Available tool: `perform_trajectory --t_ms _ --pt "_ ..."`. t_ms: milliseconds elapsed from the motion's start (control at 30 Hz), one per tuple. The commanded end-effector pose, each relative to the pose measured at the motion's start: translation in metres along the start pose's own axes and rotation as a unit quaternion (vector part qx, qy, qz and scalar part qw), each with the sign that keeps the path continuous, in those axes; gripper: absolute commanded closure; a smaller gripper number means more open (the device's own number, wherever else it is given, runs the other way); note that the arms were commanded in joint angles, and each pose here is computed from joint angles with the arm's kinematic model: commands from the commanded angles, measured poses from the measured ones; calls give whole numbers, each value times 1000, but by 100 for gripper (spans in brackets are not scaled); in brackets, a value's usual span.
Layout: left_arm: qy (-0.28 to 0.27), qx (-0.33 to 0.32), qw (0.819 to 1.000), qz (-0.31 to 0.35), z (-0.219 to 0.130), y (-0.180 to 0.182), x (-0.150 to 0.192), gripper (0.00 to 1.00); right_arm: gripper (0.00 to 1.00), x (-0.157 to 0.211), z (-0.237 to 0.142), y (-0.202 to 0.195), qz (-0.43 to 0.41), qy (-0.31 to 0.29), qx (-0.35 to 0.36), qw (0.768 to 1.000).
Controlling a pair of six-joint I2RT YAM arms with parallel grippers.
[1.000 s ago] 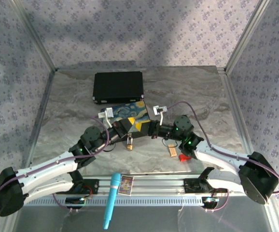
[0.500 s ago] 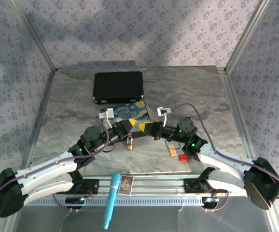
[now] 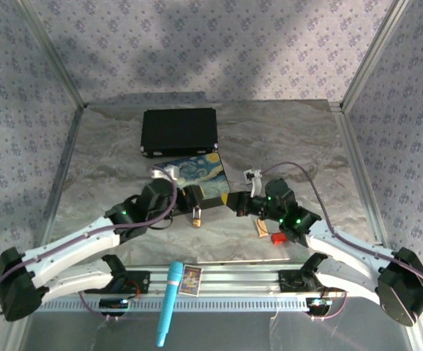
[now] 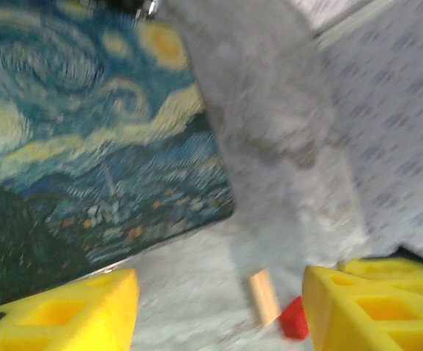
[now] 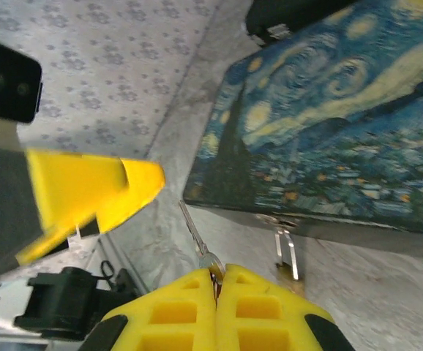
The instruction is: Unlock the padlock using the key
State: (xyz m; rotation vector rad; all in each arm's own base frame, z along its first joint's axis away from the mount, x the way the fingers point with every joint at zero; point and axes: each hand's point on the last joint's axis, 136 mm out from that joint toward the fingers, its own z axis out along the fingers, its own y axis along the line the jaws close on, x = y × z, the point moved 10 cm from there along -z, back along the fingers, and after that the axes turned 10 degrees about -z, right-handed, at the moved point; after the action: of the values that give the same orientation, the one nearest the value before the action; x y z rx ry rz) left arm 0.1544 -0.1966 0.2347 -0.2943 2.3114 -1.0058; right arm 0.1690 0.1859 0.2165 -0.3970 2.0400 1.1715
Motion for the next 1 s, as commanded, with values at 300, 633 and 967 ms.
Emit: perform_trajectory --t_ms 300,633,967 --pt "-7 -118 985 129 33 52 45 45 100 22 0 -22 4 32 65 997" --pt "-1 -117 985 123 59 67 55 42 100 29 8 -27 10 44 65 997" --pt "21 -137 985 105 80 73 67 51 100 33 8 -31 15 48 72 996"
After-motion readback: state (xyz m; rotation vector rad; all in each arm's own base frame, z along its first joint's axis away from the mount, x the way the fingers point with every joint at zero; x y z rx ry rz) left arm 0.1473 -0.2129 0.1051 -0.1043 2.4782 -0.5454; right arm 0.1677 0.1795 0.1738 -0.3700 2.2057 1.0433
